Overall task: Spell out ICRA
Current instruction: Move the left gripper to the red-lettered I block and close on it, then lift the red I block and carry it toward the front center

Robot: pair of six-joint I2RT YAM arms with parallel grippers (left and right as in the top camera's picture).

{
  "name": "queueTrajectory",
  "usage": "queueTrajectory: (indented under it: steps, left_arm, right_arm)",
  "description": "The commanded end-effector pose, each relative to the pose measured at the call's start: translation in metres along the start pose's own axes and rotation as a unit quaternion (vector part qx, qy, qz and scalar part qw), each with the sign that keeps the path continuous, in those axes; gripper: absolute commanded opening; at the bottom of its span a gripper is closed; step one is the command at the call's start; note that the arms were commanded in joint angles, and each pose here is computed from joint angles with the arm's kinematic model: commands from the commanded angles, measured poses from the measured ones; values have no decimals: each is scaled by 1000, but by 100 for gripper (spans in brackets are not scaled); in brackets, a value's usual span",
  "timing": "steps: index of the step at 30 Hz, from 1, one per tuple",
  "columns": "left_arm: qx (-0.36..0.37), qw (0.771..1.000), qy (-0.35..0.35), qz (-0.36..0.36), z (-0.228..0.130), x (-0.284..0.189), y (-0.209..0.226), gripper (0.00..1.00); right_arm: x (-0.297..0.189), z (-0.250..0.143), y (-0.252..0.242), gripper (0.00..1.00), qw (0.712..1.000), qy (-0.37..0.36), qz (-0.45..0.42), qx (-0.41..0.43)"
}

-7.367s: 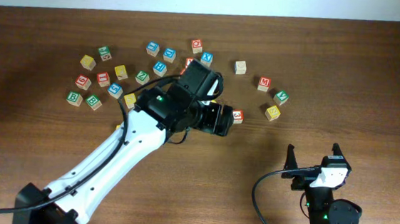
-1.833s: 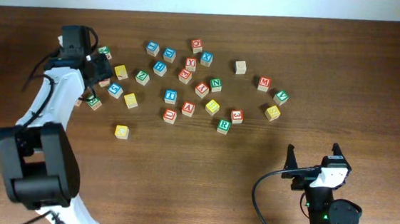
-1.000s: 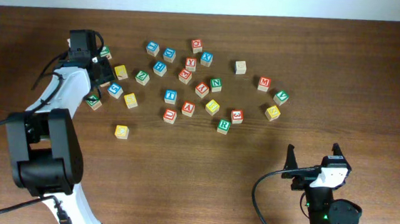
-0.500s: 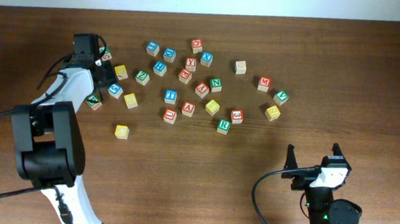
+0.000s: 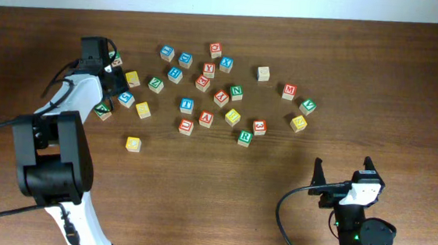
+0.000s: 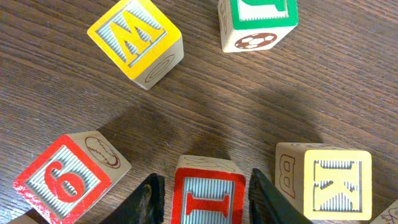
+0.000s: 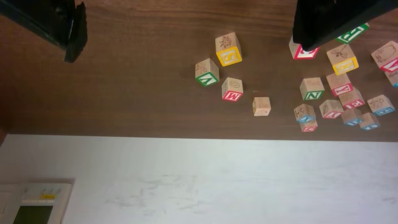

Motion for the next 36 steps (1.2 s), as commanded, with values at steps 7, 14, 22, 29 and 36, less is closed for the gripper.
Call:
queueTrajectory:
  steps: [7, 14, 22, 29, 36]
  left_arm:
    - [8, 1000, 11, -6, -3, 10, -2, 42]
    - [6, 1000, -5, -8, 2, 11, -3, 38]
    - [6, 1000, -9, -6, 3, 11, -3, 33]
    - [6, 1000, -11, -5, 4, 10, -3, 24]
    - [2, 999, -46, -10, 20, -28, -1, 24]
  right_arm:
    - [0, -3, -2, 98, 1000, 1, -7, 6]
    - [0, -3, -2, 98, 1000, 1, -7, 6]
    - [0, -3, -2, 99, 1000, 1, -7, 6]
    - [0, -2, -2, 98, 1000, 1, -7, 6]
    - [0, -2, -2, 98, 1000, 1, -7, 6]
Point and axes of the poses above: each gripper's point midway between its finger pads, its own x axis out along the fingers, its own y axis along the line the jaws close on, z = x × y, the point moved 10 cm from there along -x, back along the fingers, and after that the axes turned 7 degrees about x, right-handed, at the moved point
